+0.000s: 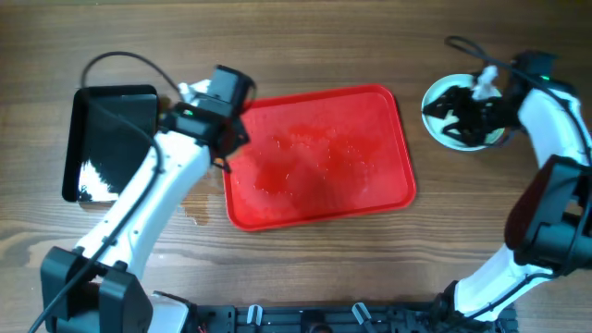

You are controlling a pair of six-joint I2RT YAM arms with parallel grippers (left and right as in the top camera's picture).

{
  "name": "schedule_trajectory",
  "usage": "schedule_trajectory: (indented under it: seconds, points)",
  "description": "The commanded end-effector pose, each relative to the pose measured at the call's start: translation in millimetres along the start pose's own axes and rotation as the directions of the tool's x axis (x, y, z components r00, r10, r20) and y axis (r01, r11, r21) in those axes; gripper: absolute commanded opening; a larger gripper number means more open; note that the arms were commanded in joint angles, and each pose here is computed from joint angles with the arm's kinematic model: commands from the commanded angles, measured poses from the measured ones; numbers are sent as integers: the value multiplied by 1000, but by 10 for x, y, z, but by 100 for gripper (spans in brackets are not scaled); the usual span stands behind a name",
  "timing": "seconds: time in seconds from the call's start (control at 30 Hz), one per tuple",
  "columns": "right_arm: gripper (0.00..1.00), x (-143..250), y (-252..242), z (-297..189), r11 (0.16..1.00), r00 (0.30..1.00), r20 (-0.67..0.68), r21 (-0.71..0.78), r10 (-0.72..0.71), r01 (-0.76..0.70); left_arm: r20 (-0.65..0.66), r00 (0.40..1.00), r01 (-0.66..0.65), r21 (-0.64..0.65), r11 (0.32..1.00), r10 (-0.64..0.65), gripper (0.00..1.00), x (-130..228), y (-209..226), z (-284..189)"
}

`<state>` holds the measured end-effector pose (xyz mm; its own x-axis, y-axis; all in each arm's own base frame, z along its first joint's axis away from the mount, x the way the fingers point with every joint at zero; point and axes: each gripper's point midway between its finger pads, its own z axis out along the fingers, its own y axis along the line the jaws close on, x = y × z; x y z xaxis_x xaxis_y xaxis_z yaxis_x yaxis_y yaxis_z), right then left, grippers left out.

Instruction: Clean dirty plates on tray and stack at the side

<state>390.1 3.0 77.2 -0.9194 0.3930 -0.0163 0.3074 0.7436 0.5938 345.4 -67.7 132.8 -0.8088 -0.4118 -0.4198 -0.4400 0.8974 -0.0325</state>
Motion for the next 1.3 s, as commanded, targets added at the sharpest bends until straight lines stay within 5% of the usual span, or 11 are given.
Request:
schedule_trajectory:
  seconds: [0.0, 0.4, 0.77, 0.8, 0.83, 0.9, 1.07, 1.27]
  points:
    - [75, 191, 116, 219, 993, 994, -72, 67, -87, 92, 49, 989, 146, -100, 984, -142, 4, -319, 508, 125]
    - [75, 783, 764, 740, 949, 933, -220, 73, -284, 306, 144, 901, 431, -174, 885, -410, 4, -874, 1442, 529]
    - [75, 1303, 1061, 955, 917, 873, -333, 54, -358, 396, 129, 928, 368, -190, 910, -349, 6, -1053, 1689, 1142]
    - [80, 1348, 1078, 966, 914, 867, -343, 52, -363, 403, 125, 925, 377, -199, 904, -359, 8, -1044, 1744, 1181]
    - [100, 1378, 1100, 972, 911, 862, -347, 47, -369, 409, 121, 921, 388, -208, 898, -370, 9, -1033, 1808, 1214]
    - [100, 1454, 1158, 997, 905, 850, -359, 30, -386, 424, 116, 911, 413, -227, 882, -396, 23, -1014, 1956, 1251]
    - [100, 1540, 1301, 951, 892, 835, -350, -4, -425, 452, 72, 885, 465, -180, 867, -460, 79, -982, 2093, 1281]
    - [100, 1579, 1464, 686, 877, 833, -302, -25, -464, 480, 10, 873, 488, -31, 872, -488, 78, -1030, 1893, 1198]
